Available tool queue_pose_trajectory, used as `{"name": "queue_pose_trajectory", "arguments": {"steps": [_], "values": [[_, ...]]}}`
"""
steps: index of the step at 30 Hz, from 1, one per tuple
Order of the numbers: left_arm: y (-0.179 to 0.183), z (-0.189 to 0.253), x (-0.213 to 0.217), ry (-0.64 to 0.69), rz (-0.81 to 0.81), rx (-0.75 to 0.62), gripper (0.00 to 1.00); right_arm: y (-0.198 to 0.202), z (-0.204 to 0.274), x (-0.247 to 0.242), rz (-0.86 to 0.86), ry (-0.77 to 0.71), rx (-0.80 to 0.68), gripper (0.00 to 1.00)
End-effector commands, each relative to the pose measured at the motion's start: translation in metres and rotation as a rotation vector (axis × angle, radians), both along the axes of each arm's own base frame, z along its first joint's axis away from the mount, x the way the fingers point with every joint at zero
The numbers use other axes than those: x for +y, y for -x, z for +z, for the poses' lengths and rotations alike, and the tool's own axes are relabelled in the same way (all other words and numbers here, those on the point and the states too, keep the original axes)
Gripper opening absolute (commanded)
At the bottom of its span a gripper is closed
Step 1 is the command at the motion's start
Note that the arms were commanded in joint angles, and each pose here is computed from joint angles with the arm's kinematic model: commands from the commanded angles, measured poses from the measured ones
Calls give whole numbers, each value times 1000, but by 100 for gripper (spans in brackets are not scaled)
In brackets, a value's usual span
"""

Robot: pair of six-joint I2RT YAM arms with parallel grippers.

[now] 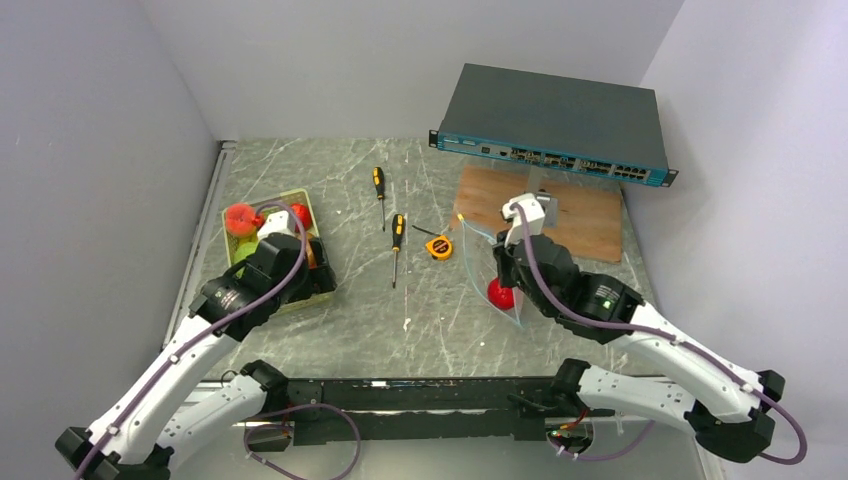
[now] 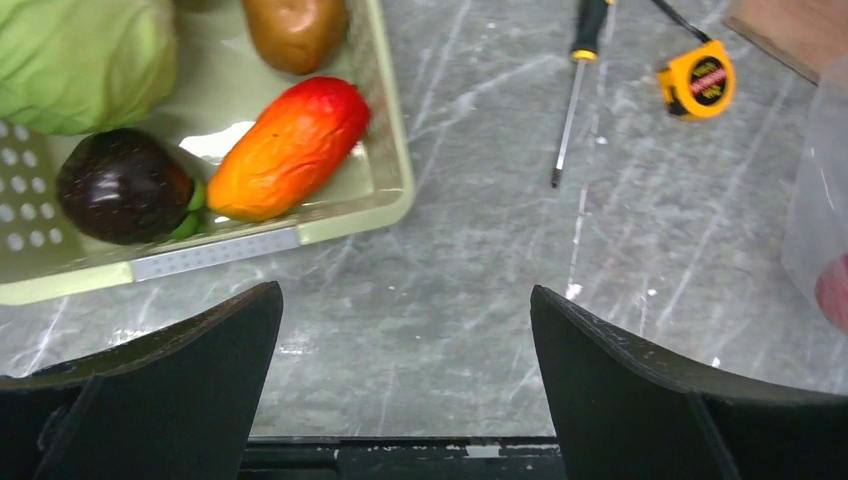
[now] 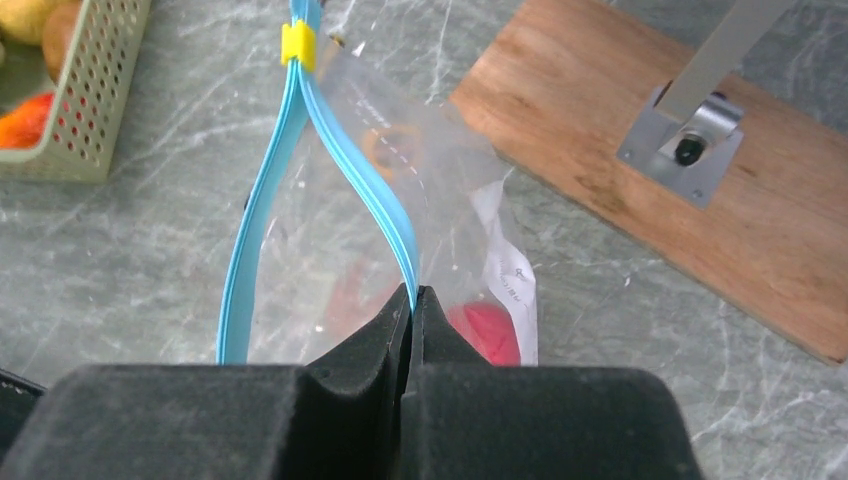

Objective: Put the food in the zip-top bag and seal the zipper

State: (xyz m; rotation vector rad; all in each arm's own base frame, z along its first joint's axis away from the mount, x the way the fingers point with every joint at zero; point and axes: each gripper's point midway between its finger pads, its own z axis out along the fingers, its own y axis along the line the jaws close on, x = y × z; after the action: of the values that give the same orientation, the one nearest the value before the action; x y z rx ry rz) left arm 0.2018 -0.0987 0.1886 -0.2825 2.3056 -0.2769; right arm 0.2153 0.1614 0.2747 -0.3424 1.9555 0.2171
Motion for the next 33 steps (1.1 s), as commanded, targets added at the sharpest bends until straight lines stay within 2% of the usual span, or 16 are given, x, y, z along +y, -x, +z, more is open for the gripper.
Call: {"name": "queue_pose_trajectory", "arguments": {"steps": [1, 7, 11, 16, 22, 28, 33], "values": [[-4, -18, 24, -55, 87, 56, 100, -2, -30, 26, 59, -20, 54, 0], [-16, -39, 50, -97, 164, 124, 100, -1, -44, 40, 94, -51, 80, 0], [-41, -45, 58, -84, 156, 114, 100, 1, -45, 41, 110, -61, 81, 0], [-69, -65, 64, -97, 122, 176, 97, 2, -45, 40, 111, -58, 78, 0], [-86, -89, 60, -134, 55, 272, 82, 2, -44, 41, 121, -66, 76, 0], [-87, -118, 53, -111, 35, 344, 89, 3, -48, 42, 128, -64, 82, 0], [-86, -140, 50, -94, 45, 393, 90, 4, -48, 42, 131, -67, 80, 0]]}}
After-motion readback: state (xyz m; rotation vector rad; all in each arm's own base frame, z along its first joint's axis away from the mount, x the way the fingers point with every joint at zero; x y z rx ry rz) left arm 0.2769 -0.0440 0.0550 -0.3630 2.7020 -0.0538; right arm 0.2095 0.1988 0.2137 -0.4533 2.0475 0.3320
